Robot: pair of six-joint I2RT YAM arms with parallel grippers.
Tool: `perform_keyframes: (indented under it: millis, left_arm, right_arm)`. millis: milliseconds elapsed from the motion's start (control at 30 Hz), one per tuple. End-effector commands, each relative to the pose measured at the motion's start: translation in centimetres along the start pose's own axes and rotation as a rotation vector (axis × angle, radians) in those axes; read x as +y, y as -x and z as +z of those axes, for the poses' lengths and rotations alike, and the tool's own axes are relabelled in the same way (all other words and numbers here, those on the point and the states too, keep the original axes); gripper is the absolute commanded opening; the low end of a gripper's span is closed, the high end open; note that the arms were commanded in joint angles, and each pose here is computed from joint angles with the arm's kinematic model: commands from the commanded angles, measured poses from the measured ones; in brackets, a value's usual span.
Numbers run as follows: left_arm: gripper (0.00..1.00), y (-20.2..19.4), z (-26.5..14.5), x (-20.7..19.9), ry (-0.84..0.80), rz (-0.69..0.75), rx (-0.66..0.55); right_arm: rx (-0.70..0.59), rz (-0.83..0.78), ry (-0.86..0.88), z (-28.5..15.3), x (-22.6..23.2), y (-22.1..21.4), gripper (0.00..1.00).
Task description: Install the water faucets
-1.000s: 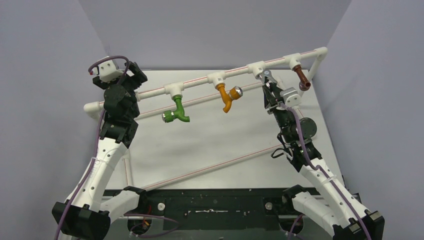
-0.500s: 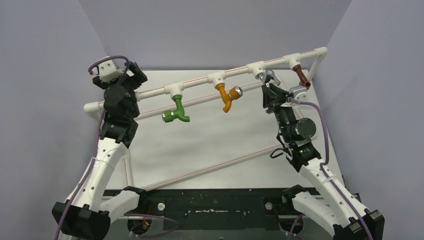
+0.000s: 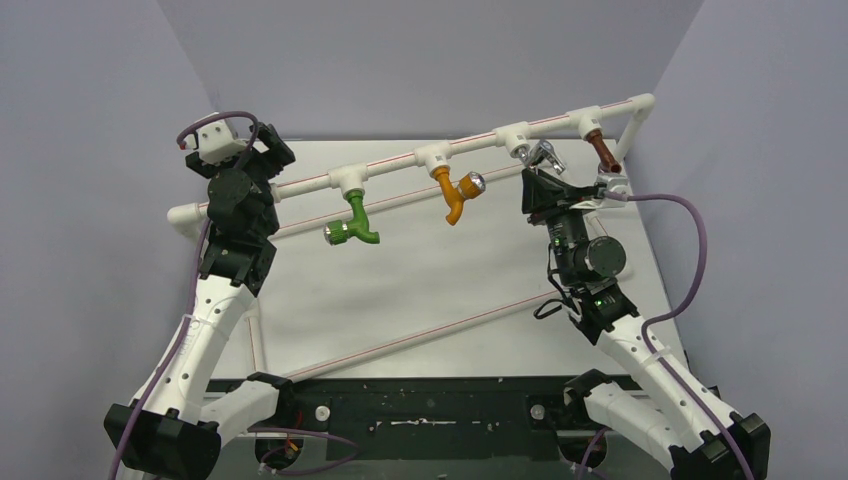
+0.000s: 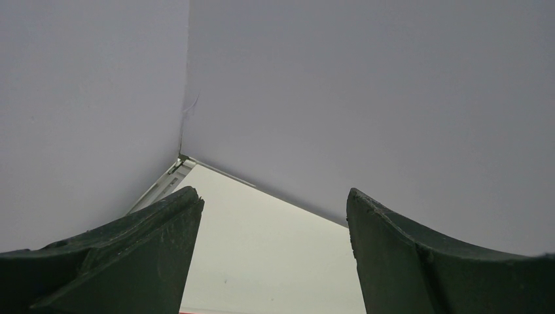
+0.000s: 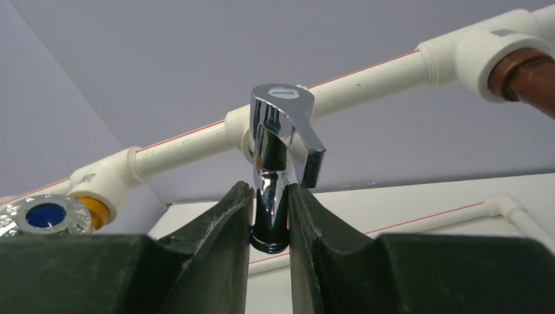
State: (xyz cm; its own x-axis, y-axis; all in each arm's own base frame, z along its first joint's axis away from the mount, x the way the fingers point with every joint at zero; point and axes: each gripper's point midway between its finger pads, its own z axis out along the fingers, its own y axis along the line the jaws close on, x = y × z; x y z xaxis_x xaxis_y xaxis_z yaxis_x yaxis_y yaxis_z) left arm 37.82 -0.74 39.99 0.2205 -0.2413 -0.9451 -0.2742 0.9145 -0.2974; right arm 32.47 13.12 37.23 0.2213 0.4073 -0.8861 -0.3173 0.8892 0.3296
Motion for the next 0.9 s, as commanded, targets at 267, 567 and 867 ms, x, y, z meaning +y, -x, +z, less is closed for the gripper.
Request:
perform_keyframes:
  millis: [267,567,867]
  left_arm:
    - [0.79,-12.4,-3.2,3.5,0.049,0.244,0.377]
    - [0.79,-12.4,-3.2,3.5,0.048,0.242,0.378]
    - [0.79,-12.5,-3.3,3.5,0.046,0.242,0.381]
  right_arm:
    - [-0.101,0.392,-0.03,0.8,1.4,3.1,0.0]
    - [-0.102,0.616,-0.083,0.6,1.1,3.0,0.0]
    - [-0.09,0.8,-0.16,0.5,0.4,2.5,0.0]
